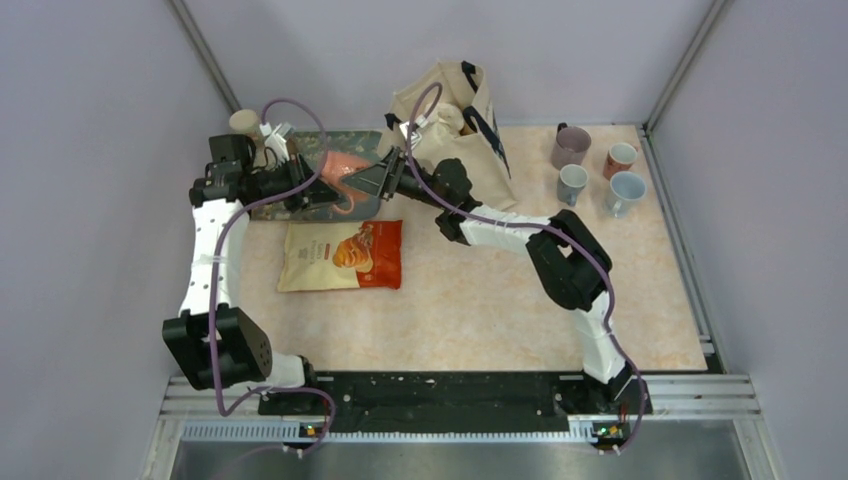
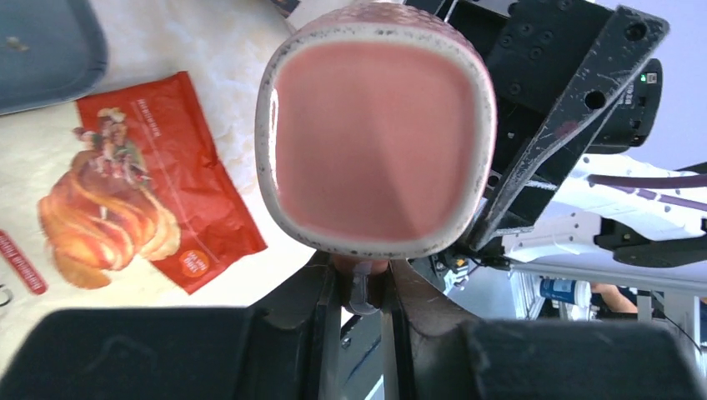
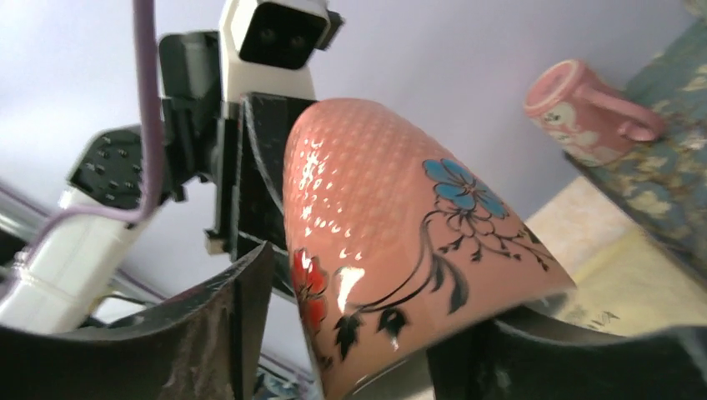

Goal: Turn the mug right side up

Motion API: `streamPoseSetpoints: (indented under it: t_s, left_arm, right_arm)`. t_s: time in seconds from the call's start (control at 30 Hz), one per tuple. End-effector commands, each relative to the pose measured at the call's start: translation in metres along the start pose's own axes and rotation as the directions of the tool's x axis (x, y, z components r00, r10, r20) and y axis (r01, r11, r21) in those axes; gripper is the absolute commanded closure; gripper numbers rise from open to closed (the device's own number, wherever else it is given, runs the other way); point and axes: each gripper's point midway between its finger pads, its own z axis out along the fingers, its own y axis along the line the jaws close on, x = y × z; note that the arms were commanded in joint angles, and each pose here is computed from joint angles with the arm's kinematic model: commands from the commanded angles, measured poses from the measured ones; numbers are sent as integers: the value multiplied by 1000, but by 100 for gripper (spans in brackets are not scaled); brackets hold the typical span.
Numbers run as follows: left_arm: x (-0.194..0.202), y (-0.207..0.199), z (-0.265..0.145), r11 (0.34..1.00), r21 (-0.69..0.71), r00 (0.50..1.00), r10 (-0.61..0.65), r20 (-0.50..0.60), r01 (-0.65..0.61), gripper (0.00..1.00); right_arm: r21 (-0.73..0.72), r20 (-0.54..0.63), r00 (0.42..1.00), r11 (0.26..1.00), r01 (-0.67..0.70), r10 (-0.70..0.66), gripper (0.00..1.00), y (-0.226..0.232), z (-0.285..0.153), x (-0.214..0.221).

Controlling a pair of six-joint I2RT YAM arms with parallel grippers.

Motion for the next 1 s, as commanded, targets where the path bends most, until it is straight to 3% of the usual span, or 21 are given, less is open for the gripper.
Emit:
streamPoseSetpoints:
  t_s: [0.0, 0.07, 0.1, 0.2, 0.23, 0.33, 0.43, 0.5, 0.6, 0.67, 0.73, 0.87, 0.97]
  left_arm:
    - [2, -39, -4, 984, 150, 995, 97, 19, -98, 100]
    - [5, -37, -3, 983, 158, 996, 94, 13, -95, 100]
    - [6, -38, -3, 982, 159, 995, 101, 14, -102, 100]
    - [5, -39, -6, 979, 154, 991, 130, 21, -132, 100]
    - [4, -39, -7, 979, 145, 990, 142, 23, -144, 91]
    - [1, -35, -12, 976, 98, 981, 192, 32, -194, 42]
    - [-6, -32, -20, 971, 42, 971, 233, 50, -235, 11]
    - [-9, -31, -24, 969, 18, 968, 245, 56, -247, 1]
    - [-12, -29, -28, 957, -11, 955, 289, 61, -289, 1]
    - [-15, -21, -30, 949, -70, 949, 310, 58, -306, 1]
    - [-20, -4, -33, 936, -170, 946, 321, 52, -308, 1]
    - [-26, 29, -44, 879, -362, 939, 344, 29, -311, 1]
    - [-26, 37, -46, 858, -397, 933, 360, 12, -326, 1]
  right_arm:
    - [-262, 84, 996, 964, 53, -32, 56, 82, 7, -29]
    - [-280, 112, 993, 958, 62, -31, 92, 93, 3, -36]
    - [-271, 118, 993, 961, 61, -29, 100, 94, 0, -37]
    - [-246, 145, 987, 964, 100, -66, 100, 106, -9, -42]
    - [-230, 151, 985, 966, 115, -82, 100, 109, -13, -43]
    - [-130, 176, 969, 972, 195, -170, 100, 112, -26, -48]
    - [64, 132, 953, 962, 266, -273, 100, 96, -41, -49]
    - [176, 98, 936, 931, 319, -339, 100, 90, -55, -53]
    - [322, 11, 907, 860, 395, -421, 100, 83, -82, -53]
    - [429, -70, 882, 784, 448, -466, 100, 80, -106, -57]
    - [555, -173, 841, 655, 513, -512, 100, 79, -137, -70]
    - [780, -399, 773, 261, 569, -494, 100, 57, -233, -97]
    - [846, -475, 801, 61, 530, -364, 100, 32, -308, -113]
